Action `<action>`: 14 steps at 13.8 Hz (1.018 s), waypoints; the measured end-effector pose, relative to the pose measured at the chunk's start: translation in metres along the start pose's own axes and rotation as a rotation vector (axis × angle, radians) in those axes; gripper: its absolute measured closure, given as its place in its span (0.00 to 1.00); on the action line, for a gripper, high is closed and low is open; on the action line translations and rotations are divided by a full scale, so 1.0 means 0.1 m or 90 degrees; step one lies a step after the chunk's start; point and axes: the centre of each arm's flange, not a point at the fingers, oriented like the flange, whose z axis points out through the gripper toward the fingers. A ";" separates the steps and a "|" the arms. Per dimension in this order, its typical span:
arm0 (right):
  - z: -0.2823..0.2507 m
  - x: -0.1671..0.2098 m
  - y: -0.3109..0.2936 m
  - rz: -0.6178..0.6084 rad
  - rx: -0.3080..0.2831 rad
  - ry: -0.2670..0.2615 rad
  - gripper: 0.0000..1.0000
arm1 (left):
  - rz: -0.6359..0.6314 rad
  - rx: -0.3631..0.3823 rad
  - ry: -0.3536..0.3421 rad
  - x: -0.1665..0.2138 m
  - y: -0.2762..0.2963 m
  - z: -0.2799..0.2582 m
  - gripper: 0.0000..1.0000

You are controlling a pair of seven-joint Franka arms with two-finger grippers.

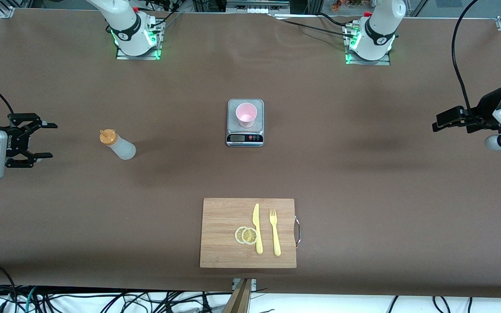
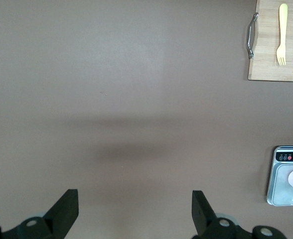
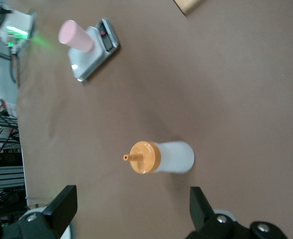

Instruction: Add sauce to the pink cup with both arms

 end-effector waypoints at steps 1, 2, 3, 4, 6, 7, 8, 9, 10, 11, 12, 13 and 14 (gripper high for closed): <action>-0.07 0.10 -0.13 0.033 -0.024 -0.033 0.00 | 0.000 0.000 0.000 0.00 0.00 0.00 0.00; -0.12 0.22 -0.28 0.058 -0.052 -0.065 0.00 | 0.000 0.000 0.000 0.00 0.00 0.00 0.00; -0.17 0.34 -0.44 0.083 -0.083 -0.090 0.00 | 0.000 0.000 0.000 0.00 0.00 0.00 0.00; -0.20 0.43 -0.59 0.111 -0.110 -0.104 0.00 | 0.000 0.000 0.000 0.00 0.00 0.00 0.00; -0.22 0.49 -0.85 0.187 -0.146 -0.115 0.00 | 0.000 0.000 0.000 0.00 0.00 0.00 0.00; -0.22 0.46 -0.95 0.236 -0.166 -0.123 0.00 | 0.000 0.000 0.000 0.00 0.00 0.00 0.00; -0.21 0.43 -1.05 0.283 -0.186 -0.132 0.00 | 0.000 0.000 0.000 0.00 0.00 0.00 0.00; -0.18 0.39 -1.13 0.326 -0.211 -0.140 0.00 | 0.000 0.000 0.000 0.00 0.00 0.00 0.00; -0.14 0.37 -1.20 0.369 -0.239 -0.139 0.00 | 0.000 0.000 0.000 0.00 0.00 0.00 0.00; -0.09 0.34 -1.27 0.408 -0.260 -0.129 0.00 | 0.001 0.000 0.000 0.00 0.01 0.00 0.00; -0.01 0.32 -1.34 0.443 -0.275 -0.116 0.00 | 0.001 0.000 0.000 0.00 0.01 0.00 0.00; 0.07 0.32 -1.41 0.479 -0.284 -0.106 0.00 | 0.001 0.000 0.000 0.00 0.01 0.00 0.00; 0.13 0.32 -1.47 0.517 -0.290 -0.096 0.00 | 0.001 0.000 0.000 0.00 0.01 0.00 0.00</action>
